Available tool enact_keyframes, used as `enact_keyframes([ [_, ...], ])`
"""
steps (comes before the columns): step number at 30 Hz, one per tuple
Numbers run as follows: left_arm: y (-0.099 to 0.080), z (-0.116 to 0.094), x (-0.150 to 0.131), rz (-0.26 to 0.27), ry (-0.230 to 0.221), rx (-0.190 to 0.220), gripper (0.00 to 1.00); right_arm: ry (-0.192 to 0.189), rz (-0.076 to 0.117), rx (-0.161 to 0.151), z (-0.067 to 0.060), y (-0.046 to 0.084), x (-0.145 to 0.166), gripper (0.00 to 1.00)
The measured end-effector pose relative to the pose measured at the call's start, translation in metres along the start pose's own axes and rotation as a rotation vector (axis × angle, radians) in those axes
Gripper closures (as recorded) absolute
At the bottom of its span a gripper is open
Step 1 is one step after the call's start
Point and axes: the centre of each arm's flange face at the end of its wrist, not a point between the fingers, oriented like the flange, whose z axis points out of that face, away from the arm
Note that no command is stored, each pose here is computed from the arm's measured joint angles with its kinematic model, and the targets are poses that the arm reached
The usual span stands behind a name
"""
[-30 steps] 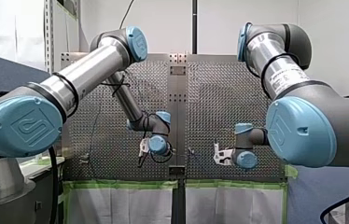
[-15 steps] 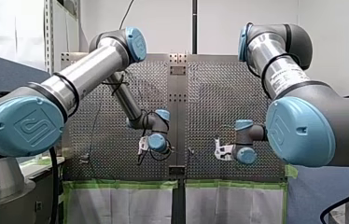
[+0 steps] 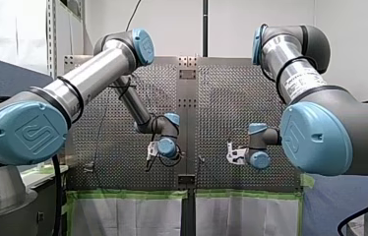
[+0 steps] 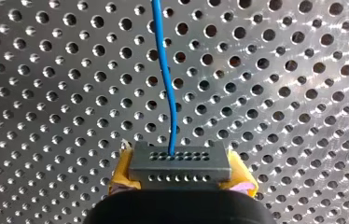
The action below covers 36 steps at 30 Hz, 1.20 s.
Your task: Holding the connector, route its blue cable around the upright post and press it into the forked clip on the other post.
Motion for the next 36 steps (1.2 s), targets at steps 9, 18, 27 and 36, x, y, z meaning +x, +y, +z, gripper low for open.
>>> enact_keyframes([
  [9, -0.001, 0.005, -0.009, -0.002, -0.005, -0.001, 1.0, 0.017, 0.009, 0.014, 0.007, 0.003, 0.006, 1.0],
  [18, -0.001, 0.007, -0.015, -0.002, -0.004, -0.003, 1.0, 0.024, 0.017, 0.02, 0.01, 0.007, 0.007, 1.0],
  [27, -0.001, 0.007, -0.016, -0.004, -0.004, -0.003, 1.0, 0.028, 0.023, 0.027, 0.011, 0.01, 0.008, 1.0],
  [36, -0.004, 0.005, -0.015, -0.002, 0.002, 0.001, 0.56, 0.027, 0.023, 0.034, 0.011, 0.011, 0.008, 1.0],
])
